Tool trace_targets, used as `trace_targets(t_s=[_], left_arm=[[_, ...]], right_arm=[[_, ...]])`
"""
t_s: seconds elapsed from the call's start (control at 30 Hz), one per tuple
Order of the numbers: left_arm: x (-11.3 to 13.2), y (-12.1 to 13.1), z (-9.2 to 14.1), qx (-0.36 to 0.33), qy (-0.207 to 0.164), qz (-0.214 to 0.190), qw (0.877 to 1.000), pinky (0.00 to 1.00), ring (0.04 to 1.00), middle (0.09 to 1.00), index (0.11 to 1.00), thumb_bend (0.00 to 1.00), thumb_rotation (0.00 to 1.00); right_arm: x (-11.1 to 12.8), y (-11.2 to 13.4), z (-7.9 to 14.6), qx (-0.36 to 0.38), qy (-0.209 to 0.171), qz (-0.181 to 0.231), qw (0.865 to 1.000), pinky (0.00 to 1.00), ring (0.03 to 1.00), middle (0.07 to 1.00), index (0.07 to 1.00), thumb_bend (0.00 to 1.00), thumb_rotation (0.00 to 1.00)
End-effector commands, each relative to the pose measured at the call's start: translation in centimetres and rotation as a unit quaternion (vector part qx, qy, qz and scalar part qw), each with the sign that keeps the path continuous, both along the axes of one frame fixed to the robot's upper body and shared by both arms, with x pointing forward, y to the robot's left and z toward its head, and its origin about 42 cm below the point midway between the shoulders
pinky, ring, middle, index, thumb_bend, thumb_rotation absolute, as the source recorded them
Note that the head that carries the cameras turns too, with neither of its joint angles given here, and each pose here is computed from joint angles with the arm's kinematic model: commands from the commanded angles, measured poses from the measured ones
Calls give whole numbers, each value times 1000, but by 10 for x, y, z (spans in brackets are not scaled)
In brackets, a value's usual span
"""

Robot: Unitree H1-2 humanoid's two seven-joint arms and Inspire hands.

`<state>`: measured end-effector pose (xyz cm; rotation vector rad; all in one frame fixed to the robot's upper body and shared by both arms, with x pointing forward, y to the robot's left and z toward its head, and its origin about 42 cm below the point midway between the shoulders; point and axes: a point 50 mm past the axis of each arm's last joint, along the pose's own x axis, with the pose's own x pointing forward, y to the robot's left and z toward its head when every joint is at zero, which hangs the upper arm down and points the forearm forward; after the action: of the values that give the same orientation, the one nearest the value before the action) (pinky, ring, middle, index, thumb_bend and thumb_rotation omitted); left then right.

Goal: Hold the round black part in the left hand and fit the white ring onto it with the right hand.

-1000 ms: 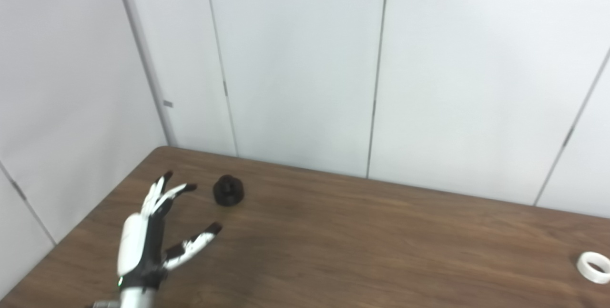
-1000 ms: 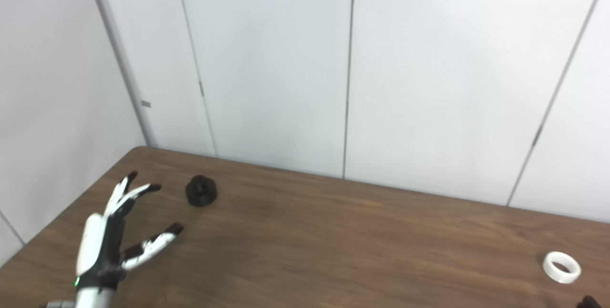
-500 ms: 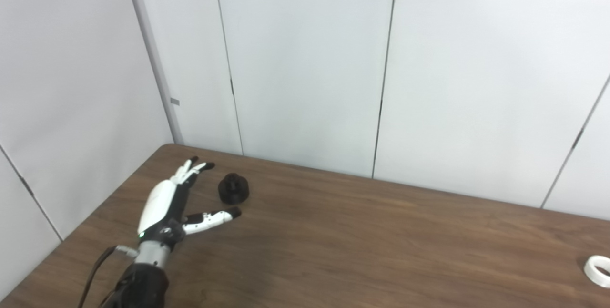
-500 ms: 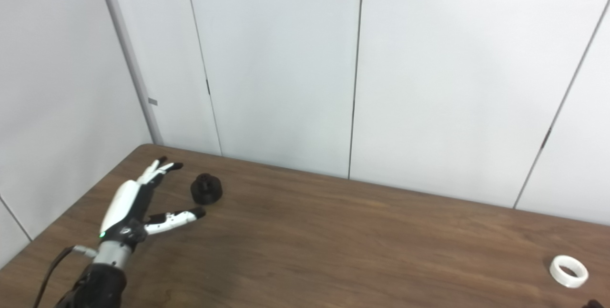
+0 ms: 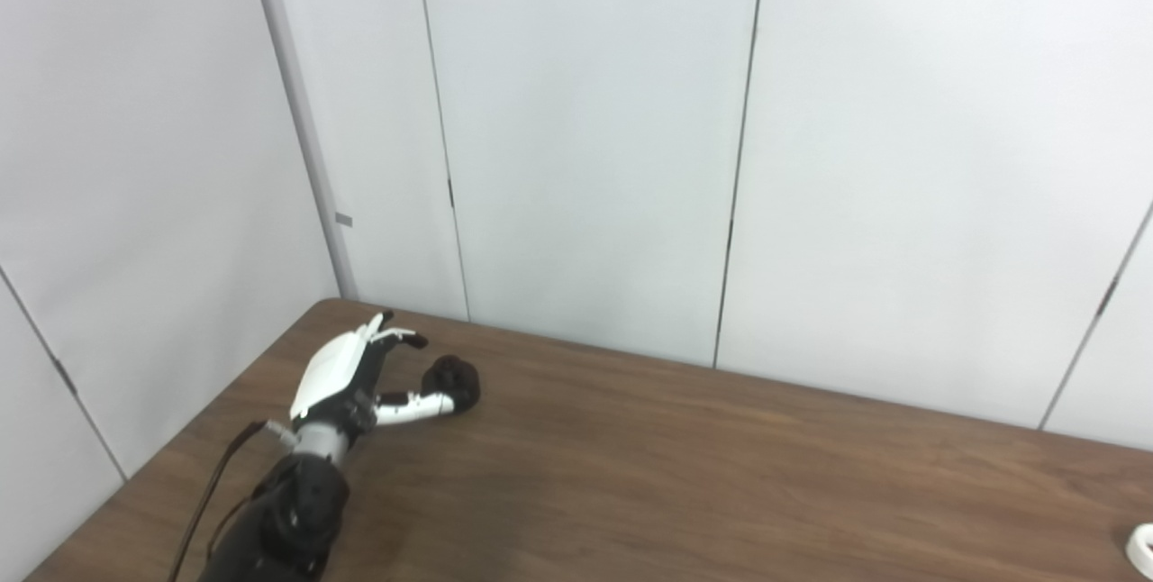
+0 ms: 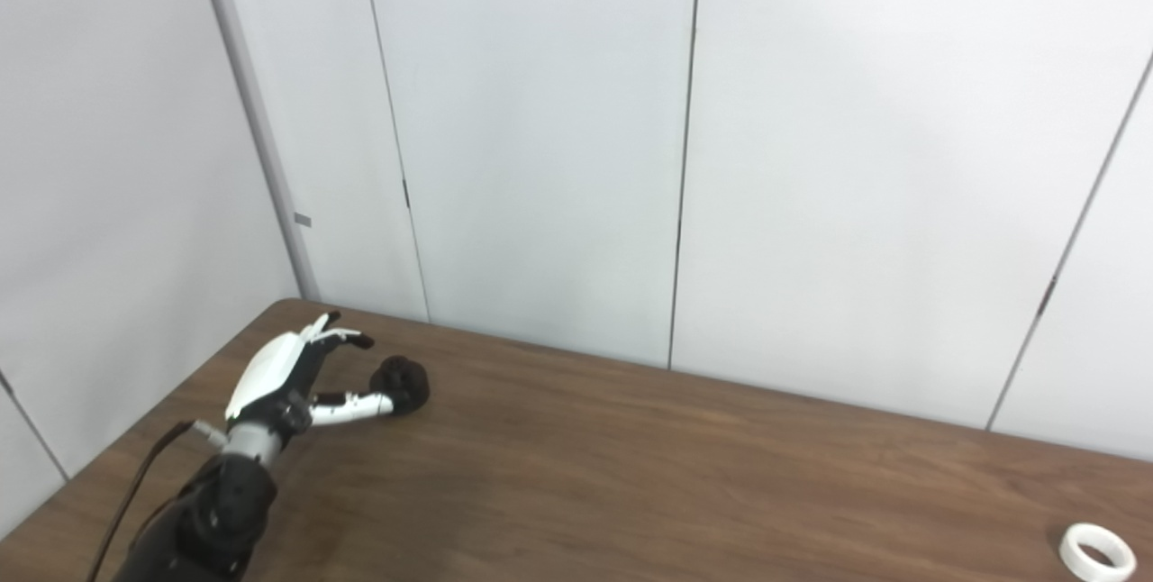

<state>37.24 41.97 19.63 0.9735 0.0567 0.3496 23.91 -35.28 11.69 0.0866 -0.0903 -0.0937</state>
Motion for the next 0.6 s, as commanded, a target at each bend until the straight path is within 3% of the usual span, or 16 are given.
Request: trace_targets(t_s=[0.0, 0.27, 0.57], left_arm=[[10, 10, 32, 39, -42, 14, 998, 1000, 1000, 1000, 769, 1000, 488], [8, 15, 32, 45, -30, 30, 998, 1000, 1000, 1000, 786, 1000, 462], [9, 20, 24, 51, 43, 35, 997, 1000, 1000, 1000, 901, 1000, 483]], right_arm=[[-5, -6, -5, -7, 1, -5, 1000, 925, 968, 957, 907, 350, 832], [-7, -12, -5, 3, 0, -4, 1000, 906, 956, 950, 895, 350, 808], [-8, -18, -3, -4, 8, -8, 1000, 891, 943, 946, 896, 320, 815]])
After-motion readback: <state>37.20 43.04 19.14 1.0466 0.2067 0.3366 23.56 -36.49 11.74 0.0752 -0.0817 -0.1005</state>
